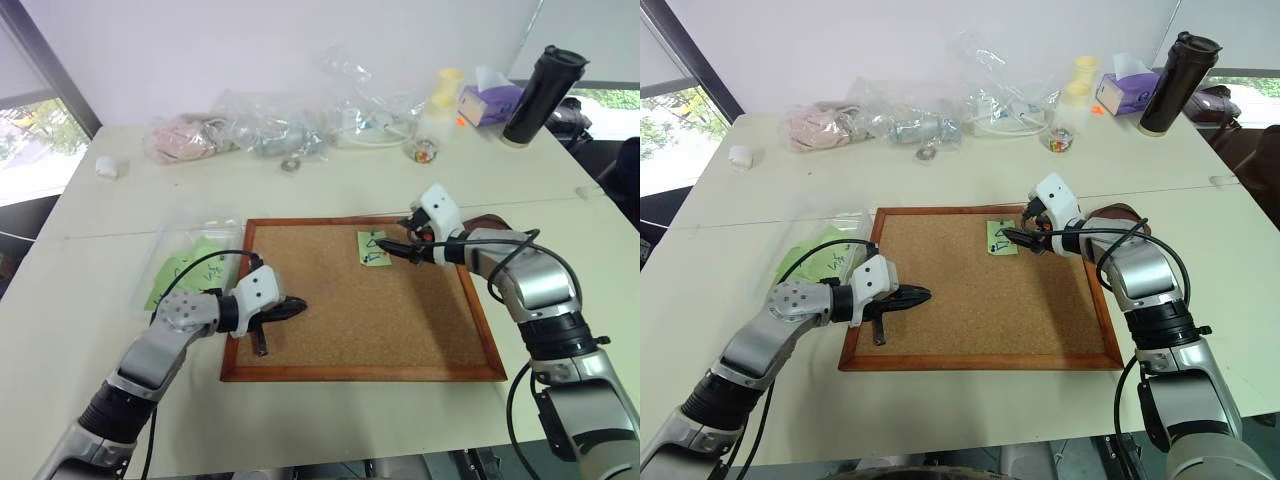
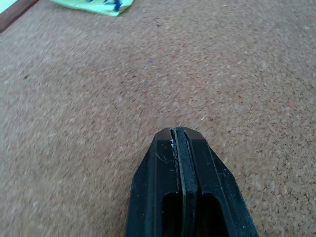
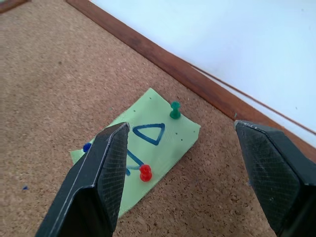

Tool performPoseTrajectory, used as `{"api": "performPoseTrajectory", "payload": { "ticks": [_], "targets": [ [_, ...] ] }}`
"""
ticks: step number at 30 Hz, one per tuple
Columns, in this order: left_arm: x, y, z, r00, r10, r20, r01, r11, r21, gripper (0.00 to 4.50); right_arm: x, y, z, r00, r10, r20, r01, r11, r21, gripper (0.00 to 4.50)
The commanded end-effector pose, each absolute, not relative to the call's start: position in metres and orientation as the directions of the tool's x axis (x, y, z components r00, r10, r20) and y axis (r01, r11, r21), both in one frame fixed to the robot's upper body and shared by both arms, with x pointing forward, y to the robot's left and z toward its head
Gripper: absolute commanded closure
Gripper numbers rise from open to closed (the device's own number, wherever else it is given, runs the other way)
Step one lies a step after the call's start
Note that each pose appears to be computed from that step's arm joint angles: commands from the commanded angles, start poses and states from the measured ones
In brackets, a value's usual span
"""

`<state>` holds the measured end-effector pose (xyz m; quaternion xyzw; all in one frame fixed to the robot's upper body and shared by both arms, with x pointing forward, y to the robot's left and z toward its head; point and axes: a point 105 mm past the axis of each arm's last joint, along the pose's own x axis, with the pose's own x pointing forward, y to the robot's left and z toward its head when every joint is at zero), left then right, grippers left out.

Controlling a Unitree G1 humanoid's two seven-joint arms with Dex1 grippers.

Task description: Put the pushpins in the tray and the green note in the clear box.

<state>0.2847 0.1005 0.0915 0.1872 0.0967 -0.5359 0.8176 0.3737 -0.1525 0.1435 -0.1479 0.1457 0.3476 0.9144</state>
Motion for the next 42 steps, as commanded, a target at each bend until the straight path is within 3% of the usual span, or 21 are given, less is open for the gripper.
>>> {"api": "performPoseTrajectory", "payload": {
  "ticks": [1,14,25,29,40,42],
  "targets": [
    [0.287,0.091,0.114,0.409,-0.867,-0.284,0.911,0.368,0.189,4.44,0.374,-0.15,0.162,0.73,0.607,-0.315,-0.678,0.704,-0.213,1.04],
    [0.272,0.075,0.097,0.307,-0.874,-0.377,0.95,0.257,0.179,4.44,0.385,-0.144,0.153,0.756,0.576,-0.31,-0.645,0.737,-0.203,1.04],
    [0.271,0.074,0.088,0.308,-0.863,-0.399,0.95,0.257,0.179,4.44,0.397,-0.132,0.146,0.769,0.567,-0.295,-0.632,0.744,-0.216,1.04],
    [0.271,0.073,0.092,0.31,-0.865,-0.395,0.949,0.257,0.182,4.5,0.397,-0.129,0.139,0.757,0.572,-0.316,-0.643,0.737,-0.206,2.91],
    [0.272,0.073,0.098,0.316,-0.863,-0.394,0.947,0.263,0.185,4.5,0.399,-0.132,0.129,0.758,0.559,-0.337,-0.636,0.748,-0.19,2.91],
    [0.272,0.072,0.097,0.317,-0.863,-0.395,0.947,0.262,0.187,4.5,0.399,-0.132,0.127,0.757,0.559,-0.34,-0.636,0.748,-0.187,3.47]
  ]
}}
